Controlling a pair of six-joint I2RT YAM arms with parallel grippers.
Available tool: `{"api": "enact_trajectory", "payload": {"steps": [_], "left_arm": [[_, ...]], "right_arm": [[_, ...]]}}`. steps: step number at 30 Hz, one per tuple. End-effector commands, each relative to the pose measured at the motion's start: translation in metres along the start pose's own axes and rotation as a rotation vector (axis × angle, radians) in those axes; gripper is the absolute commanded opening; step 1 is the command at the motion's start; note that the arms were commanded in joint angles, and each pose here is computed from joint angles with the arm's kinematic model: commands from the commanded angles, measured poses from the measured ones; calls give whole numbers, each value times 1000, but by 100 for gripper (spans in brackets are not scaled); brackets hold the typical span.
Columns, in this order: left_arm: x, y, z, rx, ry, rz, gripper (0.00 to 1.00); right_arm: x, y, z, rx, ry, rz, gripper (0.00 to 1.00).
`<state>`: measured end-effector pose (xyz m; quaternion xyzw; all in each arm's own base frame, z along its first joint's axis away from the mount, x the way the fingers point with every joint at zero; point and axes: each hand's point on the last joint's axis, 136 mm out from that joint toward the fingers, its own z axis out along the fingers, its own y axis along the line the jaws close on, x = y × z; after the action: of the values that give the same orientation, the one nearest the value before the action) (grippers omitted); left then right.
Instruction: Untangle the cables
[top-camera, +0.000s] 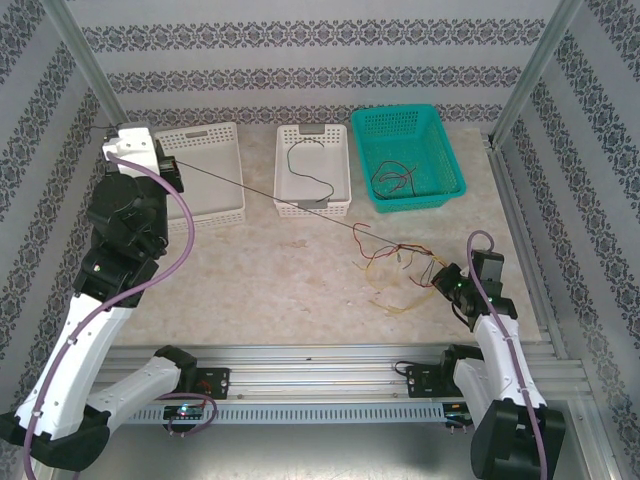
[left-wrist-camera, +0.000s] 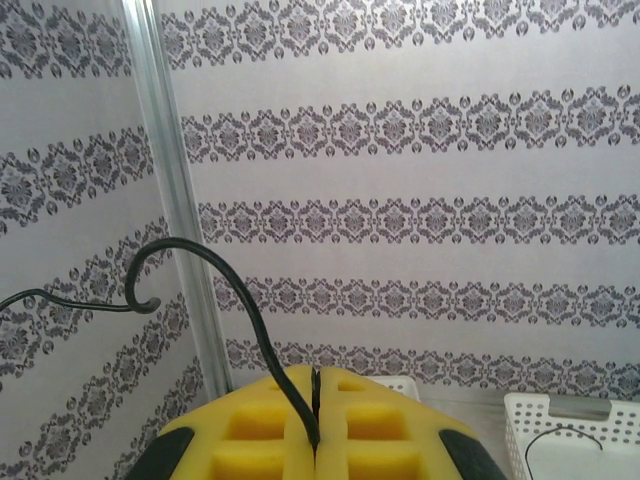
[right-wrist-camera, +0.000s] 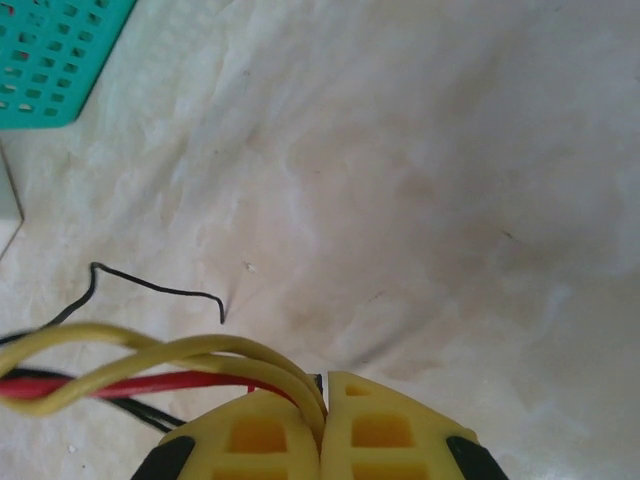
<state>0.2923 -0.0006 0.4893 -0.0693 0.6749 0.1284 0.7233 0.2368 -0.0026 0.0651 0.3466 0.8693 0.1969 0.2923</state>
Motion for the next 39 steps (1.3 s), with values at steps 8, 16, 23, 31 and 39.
{"api": "enact_trajectory", "payload": {"steps": [8,16,23,31,39], "left_arm": [[-54,57,-23,-209,-135,-62,0],[-49,70,-33,-262,-158,-71,0],[-16,33,-17,-88,-48,-126,0],[68,-67,8,289,231,-218,0],[130,-151,-2,535,420,-163,2]], "right_arm": [[-13,-24,-4,124,-67,15,0],[-8,-10,2,104,-39,-60,12],[5,45,2,-38,27,-244,46],[31,93,4,-138,122,-423,54],[58,98,25,-65,198,-564,57]]}}
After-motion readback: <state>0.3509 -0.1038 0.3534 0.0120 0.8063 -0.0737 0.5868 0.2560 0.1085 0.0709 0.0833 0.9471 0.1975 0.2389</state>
